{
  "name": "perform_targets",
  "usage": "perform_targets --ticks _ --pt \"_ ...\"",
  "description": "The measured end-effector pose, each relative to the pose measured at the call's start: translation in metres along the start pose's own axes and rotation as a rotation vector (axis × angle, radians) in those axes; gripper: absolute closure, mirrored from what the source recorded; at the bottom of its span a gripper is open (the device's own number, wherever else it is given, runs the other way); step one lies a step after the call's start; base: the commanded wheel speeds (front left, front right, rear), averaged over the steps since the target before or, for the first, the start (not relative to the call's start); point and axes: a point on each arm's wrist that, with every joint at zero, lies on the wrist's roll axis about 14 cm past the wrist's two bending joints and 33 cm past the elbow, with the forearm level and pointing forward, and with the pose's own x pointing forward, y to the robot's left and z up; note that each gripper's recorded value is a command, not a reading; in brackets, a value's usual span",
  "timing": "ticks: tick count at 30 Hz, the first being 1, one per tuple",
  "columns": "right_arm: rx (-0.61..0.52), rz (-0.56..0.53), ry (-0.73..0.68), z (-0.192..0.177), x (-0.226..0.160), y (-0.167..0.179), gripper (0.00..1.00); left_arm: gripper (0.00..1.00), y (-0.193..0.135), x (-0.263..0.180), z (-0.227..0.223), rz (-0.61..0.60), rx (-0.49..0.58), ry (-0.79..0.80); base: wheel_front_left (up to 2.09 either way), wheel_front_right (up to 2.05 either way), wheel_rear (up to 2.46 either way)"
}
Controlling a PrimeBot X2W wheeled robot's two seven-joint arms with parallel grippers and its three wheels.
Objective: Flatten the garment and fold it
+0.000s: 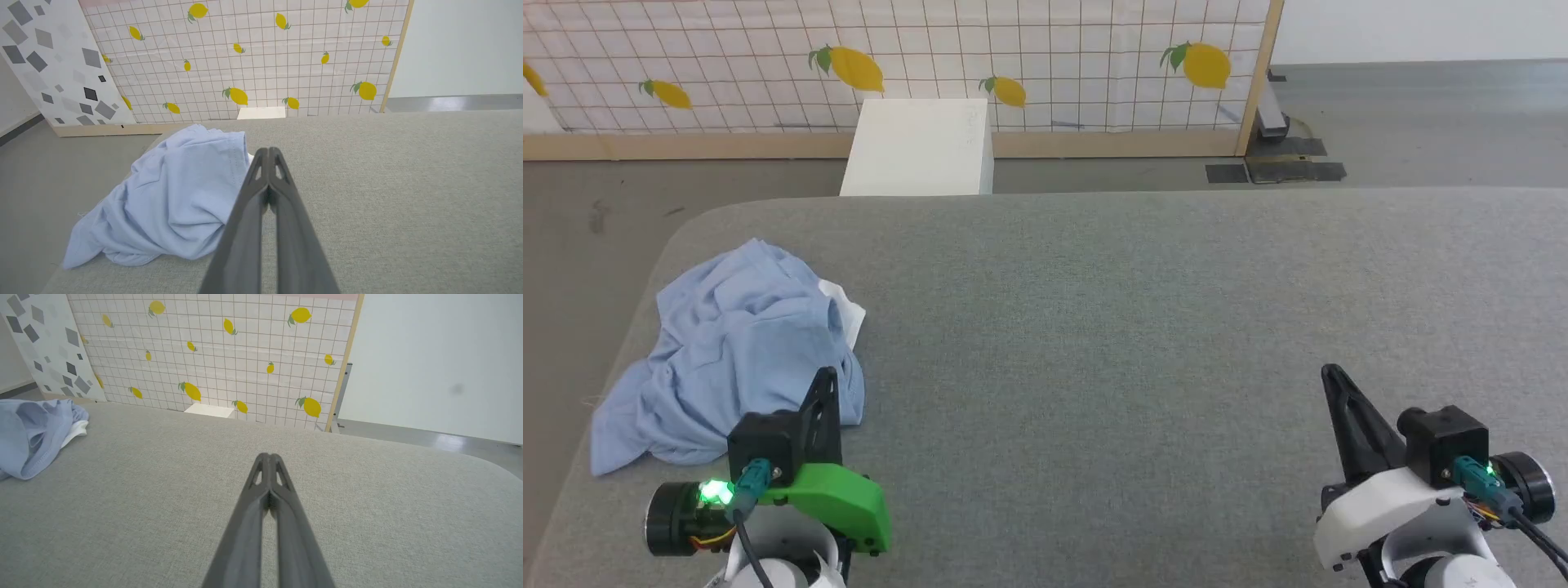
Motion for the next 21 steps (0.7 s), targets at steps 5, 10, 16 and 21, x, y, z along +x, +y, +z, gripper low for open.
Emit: perform_targets --ticks 5,10,16,21 --pt "0.000 0.000 0.000 0.0000 0.0000 0.0001 1.00 1.00 0.0001 0.0000 0.0000 0.000 0.000 0.000 0.00 0.00 0.00" --pt "0.000 0.000 0.000 0.0000 0.0000 0.0000 1.00 1.00 0.0000 0.0000 0.0000 0.000 0.000 0.000 0.00 0.00 0.00" --pt "0.000 0.000 0.000 0.0000 0.0000 0.0001 1.00 1.00 0.0000 0.0000 0.0000 0.000 0.000 0.000 0.00 0.00 0.00" --pt "0.000 0.000 0.000 0.0000 0.0000 0.0001 1.00 1.00 0.0000 0.0000 0.0000 0.000 0.000 0.000 0.00 0.00 0.00"
